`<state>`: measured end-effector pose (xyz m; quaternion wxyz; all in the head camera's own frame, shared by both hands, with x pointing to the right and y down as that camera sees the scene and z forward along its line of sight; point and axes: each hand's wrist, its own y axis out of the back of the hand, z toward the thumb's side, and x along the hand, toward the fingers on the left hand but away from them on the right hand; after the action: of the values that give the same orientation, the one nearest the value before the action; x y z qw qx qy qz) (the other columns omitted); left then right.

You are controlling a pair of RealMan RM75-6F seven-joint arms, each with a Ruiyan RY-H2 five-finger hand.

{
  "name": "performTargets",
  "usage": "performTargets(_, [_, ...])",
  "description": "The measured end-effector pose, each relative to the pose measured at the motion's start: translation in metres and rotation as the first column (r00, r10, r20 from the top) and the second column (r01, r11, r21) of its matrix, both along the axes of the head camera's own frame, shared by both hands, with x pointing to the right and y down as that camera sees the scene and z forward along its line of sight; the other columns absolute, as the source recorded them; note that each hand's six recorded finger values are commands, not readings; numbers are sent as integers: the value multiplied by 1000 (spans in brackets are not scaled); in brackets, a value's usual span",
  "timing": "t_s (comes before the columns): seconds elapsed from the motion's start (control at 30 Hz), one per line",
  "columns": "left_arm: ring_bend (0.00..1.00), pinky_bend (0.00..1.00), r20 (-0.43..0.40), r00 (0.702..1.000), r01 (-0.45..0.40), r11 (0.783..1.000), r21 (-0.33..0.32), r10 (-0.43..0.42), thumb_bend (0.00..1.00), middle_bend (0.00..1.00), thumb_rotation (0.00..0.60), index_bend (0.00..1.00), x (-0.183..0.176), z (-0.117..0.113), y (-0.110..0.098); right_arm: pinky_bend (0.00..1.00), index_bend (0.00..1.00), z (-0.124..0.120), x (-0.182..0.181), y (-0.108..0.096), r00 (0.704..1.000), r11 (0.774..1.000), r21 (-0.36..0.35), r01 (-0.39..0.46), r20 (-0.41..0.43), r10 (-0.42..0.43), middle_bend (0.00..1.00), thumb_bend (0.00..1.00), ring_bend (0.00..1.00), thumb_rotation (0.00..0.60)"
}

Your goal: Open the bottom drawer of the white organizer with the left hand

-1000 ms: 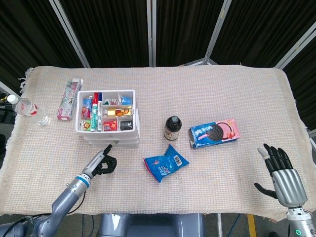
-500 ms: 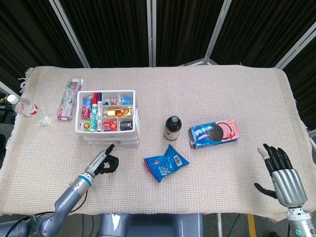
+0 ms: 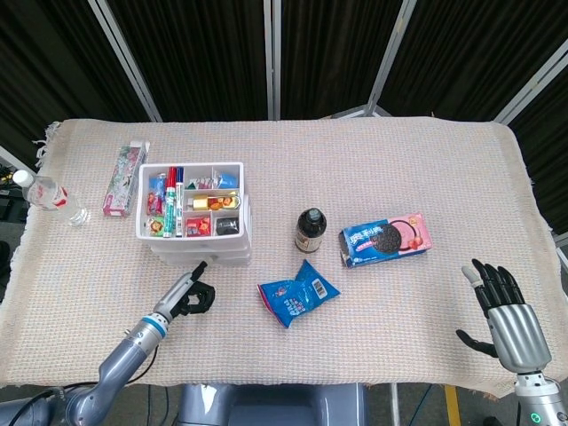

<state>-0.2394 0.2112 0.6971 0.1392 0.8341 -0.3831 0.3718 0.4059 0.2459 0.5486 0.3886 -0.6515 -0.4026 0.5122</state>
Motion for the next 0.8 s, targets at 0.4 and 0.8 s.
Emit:
performTargets(0.4, [753,594,3,1000,-21,1000,1,21,735,749,600,103,-8,-2,10,0,0,0,0,0,1000,1000,0,-1,-1,1,0,19,0,600])
performTargets(0.8, [753,594,9,999,-47,997,60,47,734,749,600,119,-27,-17,33,0,0,-1,-1,1,1000,1000,6,4,1,-4,0,20,0,600])
